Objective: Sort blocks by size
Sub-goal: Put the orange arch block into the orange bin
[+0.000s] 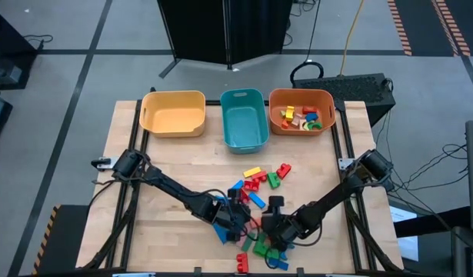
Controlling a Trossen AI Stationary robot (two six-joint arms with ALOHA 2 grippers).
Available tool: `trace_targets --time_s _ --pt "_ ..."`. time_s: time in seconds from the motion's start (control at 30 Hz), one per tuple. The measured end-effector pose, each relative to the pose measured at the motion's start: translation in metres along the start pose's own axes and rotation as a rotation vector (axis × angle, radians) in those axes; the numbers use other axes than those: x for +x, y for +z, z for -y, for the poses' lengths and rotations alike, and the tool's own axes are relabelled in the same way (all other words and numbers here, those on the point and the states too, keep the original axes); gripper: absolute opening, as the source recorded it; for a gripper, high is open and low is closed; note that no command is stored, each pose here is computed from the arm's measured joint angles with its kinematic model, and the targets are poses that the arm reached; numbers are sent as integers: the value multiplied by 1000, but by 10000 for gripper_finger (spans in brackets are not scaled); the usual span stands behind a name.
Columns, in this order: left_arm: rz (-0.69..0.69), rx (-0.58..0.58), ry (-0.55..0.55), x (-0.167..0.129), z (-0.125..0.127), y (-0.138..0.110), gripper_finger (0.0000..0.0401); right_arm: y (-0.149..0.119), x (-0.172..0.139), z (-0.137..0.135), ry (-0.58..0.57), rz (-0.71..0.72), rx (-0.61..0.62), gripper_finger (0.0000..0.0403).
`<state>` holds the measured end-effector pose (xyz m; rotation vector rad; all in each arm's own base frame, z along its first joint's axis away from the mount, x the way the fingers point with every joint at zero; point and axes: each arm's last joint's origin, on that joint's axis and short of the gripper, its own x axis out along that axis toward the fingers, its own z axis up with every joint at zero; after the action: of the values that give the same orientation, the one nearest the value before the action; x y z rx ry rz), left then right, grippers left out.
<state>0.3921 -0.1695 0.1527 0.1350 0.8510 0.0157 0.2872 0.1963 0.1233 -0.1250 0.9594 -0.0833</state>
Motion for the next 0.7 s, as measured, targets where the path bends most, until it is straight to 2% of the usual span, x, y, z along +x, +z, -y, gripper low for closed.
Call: trace_targets --time_s 0.13,0.27,0.37,0.5,0.7 --pt "2 -3 1 0 0 0 192 5 4 8 22 -18 -17 280" --pt "4 -3 1 0 0 0 192 10 9 16 77 -39 -33 278" --pt "6 -4 8 0 0 0 192 14 12 20 126 -46 -44 253" --pt "6 -5 8 0 0 0 192 17 14 22 179 -41 -61 201" --pt "6 -4 13 0 0 0 192 18 15 24 181 -39 -80 117"
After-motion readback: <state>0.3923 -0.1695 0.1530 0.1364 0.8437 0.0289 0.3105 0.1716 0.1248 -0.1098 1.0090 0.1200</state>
